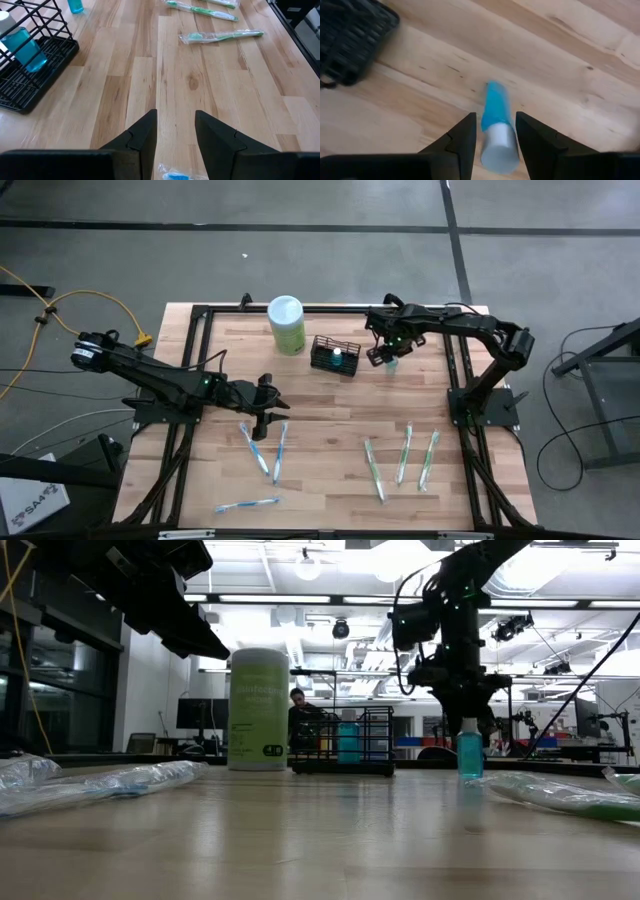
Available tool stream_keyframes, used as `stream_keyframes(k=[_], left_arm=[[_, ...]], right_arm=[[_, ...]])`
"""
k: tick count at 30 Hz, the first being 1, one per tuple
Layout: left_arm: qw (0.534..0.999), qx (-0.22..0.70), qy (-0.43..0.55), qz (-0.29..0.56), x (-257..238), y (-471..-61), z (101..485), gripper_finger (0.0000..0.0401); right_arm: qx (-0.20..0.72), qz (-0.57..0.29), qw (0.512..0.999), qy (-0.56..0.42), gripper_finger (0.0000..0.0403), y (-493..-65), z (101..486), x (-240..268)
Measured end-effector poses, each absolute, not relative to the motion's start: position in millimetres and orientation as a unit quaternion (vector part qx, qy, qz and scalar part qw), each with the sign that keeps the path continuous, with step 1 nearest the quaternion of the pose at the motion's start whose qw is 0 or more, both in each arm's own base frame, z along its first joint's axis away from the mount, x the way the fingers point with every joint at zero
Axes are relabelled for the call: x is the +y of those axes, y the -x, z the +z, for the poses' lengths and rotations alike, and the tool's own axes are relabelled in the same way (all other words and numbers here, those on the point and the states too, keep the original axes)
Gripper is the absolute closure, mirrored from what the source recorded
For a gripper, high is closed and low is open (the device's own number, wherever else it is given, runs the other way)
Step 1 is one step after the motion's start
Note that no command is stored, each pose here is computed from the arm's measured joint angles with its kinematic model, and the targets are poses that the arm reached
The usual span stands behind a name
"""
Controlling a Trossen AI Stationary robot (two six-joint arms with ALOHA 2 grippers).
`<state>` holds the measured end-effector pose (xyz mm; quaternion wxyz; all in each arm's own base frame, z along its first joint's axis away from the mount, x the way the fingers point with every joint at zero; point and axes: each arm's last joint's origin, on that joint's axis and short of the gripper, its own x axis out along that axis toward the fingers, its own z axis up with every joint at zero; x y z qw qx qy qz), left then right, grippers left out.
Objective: Pick & Place toothbrushing station
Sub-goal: Put the mouthwash into the mesh organizer
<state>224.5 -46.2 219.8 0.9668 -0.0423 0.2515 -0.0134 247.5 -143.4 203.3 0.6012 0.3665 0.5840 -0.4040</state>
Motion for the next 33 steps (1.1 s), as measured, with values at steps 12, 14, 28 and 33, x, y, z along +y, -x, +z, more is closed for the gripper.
stream_keyframes(k=[12,14,28,33], left_arm=[[0.967,0.251,0.042,-0.013,-46.2,-224.5,219.8,0.0274],[0.967,0.251,0.042,-0.013,-46.2,-224.5,219.8,0.0274],[0.967,0.252,0.042,-0.013,-46.2,-224.5,219.7,0.0274],[0.967,0.252,0.043,-0.013,-46.1,-224.5,219.7,0.0274]], right_arm=[[0.589,-0.413,0.595,-0.357,0.0272,-245.6,203.1,-143.2],[0.589,-0.414,0.595,-0.358,0.0272,-245.6,203.1,-143.2],[0.594,-0.405,0.599,-0.351,0.0272,-245.5,203.0,-143.1],[0.598,-0.401,0.601,-0.347,0.0272,-245.4,202.8,-143.0]])
